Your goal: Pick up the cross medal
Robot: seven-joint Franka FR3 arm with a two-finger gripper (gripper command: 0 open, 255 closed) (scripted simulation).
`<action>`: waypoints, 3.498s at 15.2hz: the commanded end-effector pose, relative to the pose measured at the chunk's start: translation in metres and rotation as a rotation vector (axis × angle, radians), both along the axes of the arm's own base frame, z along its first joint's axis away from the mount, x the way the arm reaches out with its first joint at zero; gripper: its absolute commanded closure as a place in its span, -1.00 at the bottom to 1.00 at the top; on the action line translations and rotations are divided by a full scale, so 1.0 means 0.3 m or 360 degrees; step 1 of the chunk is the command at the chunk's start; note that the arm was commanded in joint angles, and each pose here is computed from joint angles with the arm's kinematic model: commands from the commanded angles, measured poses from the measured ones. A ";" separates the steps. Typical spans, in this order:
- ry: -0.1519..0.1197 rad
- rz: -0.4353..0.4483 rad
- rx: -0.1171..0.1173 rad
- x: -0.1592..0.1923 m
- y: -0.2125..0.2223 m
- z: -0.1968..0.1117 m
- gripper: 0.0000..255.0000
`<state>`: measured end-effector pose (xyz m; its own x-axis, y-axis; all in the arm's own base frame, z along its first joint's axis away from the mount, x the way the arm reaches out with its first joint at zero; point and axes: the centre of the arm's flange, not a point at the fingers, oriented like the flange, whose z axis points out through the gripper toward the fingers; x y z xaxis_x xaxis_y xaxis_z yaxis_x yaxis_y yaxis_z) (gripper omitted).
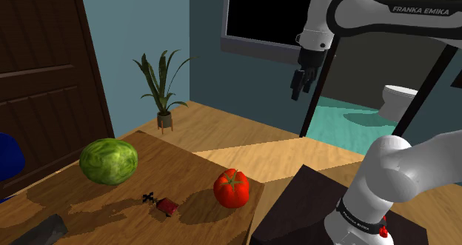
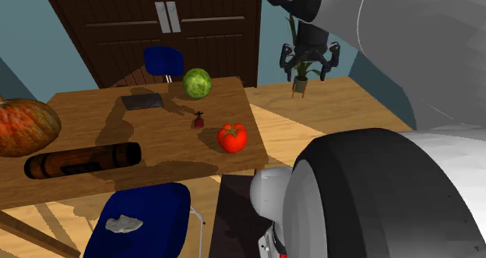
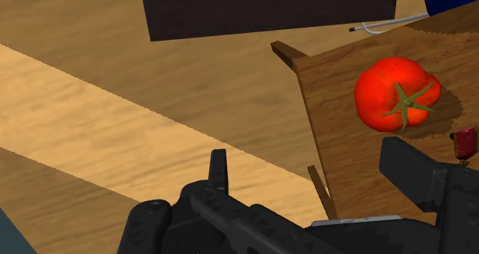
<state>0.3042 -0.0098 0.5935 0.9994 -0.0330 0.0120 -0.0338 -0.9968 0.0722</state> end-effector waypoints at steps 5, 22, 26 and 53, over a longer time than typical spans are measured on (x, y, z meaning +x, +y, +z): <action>0.0017 0.0000 -0.0004 0.083 0.127 -0.096 -1.00; 0.0087 0.0002 -0.0020 0.424 0.664 -0.516 -1.00; 0.0104 0.0003 -0.0024 0.502 0.789 -0.618 -1.00; 0.0191 0.0005 -0.0044 0.888 1.443 -1.274 -1.00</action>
<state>0.5708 0.4219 0.2164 0.9937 -0.0313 -0.1074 -0.0202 -0.9944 0.1034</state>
